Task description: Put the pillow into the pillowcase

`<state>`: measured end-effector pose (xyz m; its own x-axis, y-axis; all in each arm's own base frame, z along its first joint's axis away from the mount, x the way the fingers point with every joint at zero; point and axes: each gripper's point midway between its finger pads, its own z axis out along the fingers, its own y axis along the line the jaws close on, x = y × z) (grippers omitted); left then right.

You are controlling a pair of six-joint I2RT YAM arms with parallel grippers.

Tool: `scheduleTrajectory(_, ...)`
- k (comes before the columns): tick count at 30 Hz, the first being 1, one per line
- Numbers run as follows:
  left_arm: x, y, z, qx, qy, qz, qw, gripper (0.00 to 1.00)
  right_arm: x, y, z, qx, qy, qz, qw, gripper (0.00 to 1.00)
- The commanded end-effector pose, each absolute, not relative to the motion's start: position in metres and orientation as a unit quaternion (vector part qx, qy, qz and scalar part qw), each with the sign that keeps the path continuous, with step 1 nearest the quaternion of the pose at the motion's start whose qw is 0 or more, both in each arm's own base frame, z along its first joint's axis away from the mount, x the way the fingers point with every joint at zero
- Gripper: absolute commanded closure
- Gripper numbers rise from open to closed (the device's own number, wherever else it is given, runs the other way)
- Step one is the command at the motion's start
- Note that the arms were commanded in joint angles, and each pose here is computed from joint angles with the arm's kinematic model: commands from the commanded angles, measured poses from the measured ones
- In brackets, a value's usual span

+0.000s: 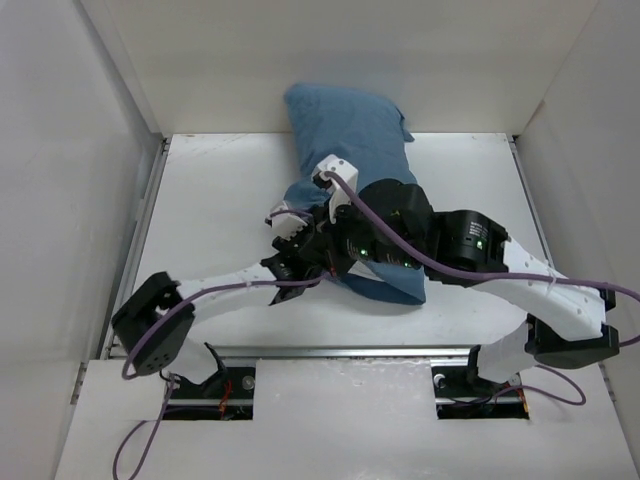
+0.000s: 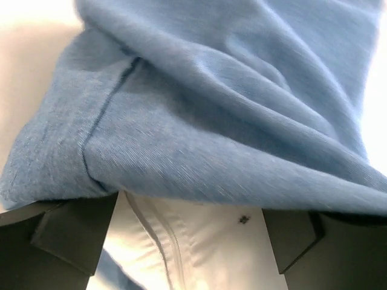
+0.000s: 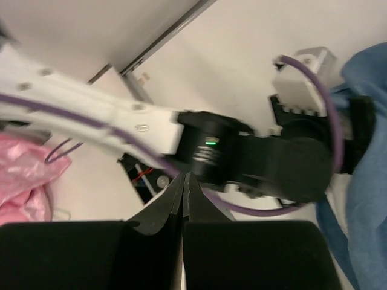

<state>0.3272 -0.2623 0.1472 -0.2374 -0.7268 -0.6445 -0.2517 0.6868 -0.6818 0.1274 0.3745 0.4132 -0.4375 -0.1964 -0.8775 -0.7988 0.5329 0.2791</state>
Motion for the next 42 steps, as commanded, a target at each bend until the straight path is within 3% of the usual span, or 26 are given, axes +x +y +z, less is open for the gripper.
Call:
scheduleTrajectory(1, 0.307, -0.276, 0.200, -0.215, 0.772, -0.297, 0.519, 0.00, 0.148, 0.367, 0.435, -0.265, 0.761, 0.365, 0.466, 1.00)
scheduleTrajectory(8, 0.244, -0.238, 0.182, -0.169, 0.822, -0.291, 0.459, 0.00, 0.177, 0.364, 0.408, -0.235, 0.783, 0.312, 0.484, 1.00)
scheduleTrajectory(9, 0.227, -0.227, 0.159, -0.156, 0.845, -0.273, 0.433, 0.00, 0.181, 0.364, 0.406, -0.231, 0.784, 0.311, 0.485, 0.97)
scheduleTrajectory(10, 0.220, -0.219, 0.154, -0.163, 0.849, -0.268, 0.426, 0.00, 0.188, 0.362, 0.400, -0.228, 0.789, 0.304, 0.482, 0.88)
scheduleTrajectory(16, 0.169, -0.161, 0.120, -0.255, 0.858, -0.262, 0.361, 0.05, 0.205, 0.367, 0.351, -0.231, 0.815, 0.264, 0.461, 0.78)
scheduleTrajectory(18, 0.163, -0.153, 0.119, -0.267, 0.855, -0.264, 0.356, 0.08, 0.200, 0.372, 0.322, -0.255, 0.823, 0.258, 0.437, 0.70)
scheduleTrajectory(24, 0.159, -0.117, 0.121, -0.323, 0.846, -0.210, 0.369, 0.11, 0.183, 0.357, 0.262, -0.287, 0.831, 0.253, 0.404, 0.31)
scheduleTrajectory(27, 0.162, -0.106, 0.122, -0.360, 0.835, -0.185, 0.374, 0.18, 0.170, 0.358, 0.223, -0.312, 0.830, 0.266, 0.378, 0.30)
scheduleTrajectory(29, 0.172, -0.115, 0.129, -0.354, 0.829, -0.194, 0.387, 0.18, 0.160, 0.361, 0.199, -0.329, 0.834, 0.263, 0.357, 0.24)
scheduleTrajectory(34, 0.187, -0.123, 0.130, -0.330, 0.836, -0.160, 0.409, 0.17, 0.146, 0.376, 0.177, -0.338, 0.838, 0.232, 0.361, 0.25)
scheduleTrajectory(37, 0.186, -0.113, 0.122, -0.360, 0.834, -0.115, 0.402, 0.32, 0.142, 0.390, 0.172, -0.318, 0.836, 0.248, 0.371, 0.30)
scheduleTrajectory(39, 0.189, -0.107, 0.124, -0.380, 0.824, -0.107, 0.407, 0.36, 0.134, 0.394, 0.148, -0.313, 0.837, 0.261, 0.364, 0.31)
scheduleTrajectory(40, 0.191, -0.107, 0.126, -0.382, 0.820, -0.109, 0.413, 0.36, 0.134, 0.415, 0.155, -0.303, 0.815, 0.306, 0.388, 0.30)
scheduleTrajectory(42, 0.197, -0.110, 0.138, -0.391, 0.809, -0.123, 0.420, 0.36, 0.147, 0.409, 0.127, -0.275, 0.816, 0.289, 0.418, 0.30)
